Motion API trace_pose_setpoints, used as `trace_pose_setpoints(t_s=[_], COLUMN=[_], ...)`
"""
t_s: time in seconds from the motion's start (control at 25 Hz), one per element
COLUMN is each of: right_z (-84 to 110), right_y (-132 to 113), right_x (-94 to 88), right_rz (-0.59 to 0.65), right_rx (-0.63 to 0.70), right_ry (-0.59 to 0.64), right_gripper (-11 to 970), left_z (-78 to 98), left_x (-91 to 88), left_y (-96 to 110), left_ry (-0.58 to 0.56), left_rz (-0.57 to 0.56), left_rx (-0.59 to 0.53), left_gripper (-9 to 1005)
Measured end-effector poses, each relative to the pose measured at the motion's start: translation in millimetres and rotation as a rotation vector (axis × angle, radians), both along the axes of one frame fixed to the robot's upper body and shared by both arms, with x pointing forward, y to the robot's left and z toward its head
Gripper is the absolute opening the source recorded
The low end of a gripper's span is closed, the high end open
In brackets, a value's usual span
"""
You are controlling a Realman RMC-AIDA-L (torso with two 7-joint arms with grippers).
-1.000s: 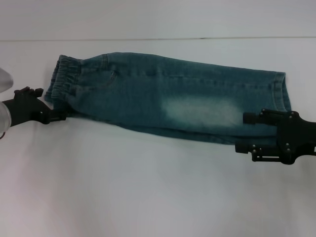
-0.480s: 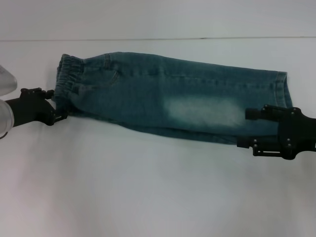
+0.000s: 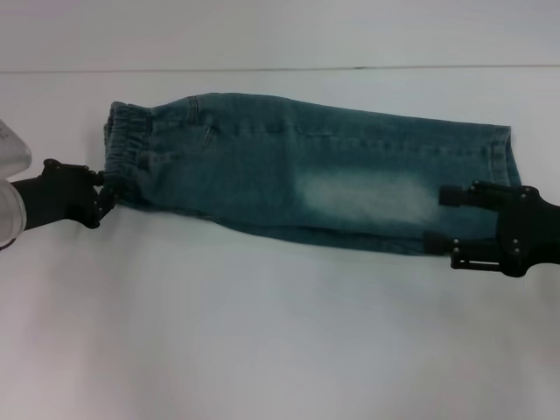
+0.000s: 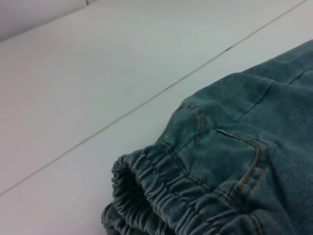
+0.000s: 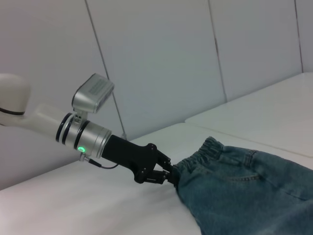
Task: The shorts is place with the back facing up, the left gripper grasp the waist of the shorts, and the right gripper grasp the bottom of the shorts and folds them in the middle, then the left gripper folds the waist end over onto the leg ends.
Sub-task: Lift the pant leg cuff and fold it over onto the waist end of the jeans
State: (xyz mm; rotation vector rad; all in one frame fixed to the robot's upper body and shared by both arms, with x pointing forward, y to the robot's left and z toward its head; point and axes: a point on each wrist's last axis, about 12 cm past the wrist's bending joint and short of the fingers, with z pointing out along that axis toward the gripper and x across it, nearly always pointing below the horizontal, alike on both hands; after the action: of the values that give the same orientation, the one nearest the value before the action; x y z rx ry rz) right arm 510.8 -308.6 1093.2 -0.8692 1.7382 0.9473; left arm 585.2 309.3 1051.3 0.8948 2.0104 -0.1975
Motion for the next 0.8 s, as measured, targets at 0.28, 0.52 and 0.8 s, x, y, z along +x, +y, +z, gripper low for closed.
trace_pose_setpoints(t_s=[0.28, 0.52, 0.8], right_z=[-1.4, -5.1, -22.4], right_y=[0.8, -2.0, 2.0], right_x=[0.3, 0.7, 4.3], right_rz=[-0.006, -0.058, -0.135], right_rx=[0.004, 0.023, 0.027], right_ry=[0.006, 0.002, 0.002], right_gripper=[868, 867, 807], left_z=[-3.2, 3.4, 31.5], left_x=[-2.4, -0.5, 19.9], left_y=[-5.6, -8.4, -20.7], left_ry=[-0.007, -0.030, -0.072], left_rz=[-0.034, -0.063, -0.061], left_rx=[0.015, 0.010, -0.006], left_gripper=[188, 154, 104])
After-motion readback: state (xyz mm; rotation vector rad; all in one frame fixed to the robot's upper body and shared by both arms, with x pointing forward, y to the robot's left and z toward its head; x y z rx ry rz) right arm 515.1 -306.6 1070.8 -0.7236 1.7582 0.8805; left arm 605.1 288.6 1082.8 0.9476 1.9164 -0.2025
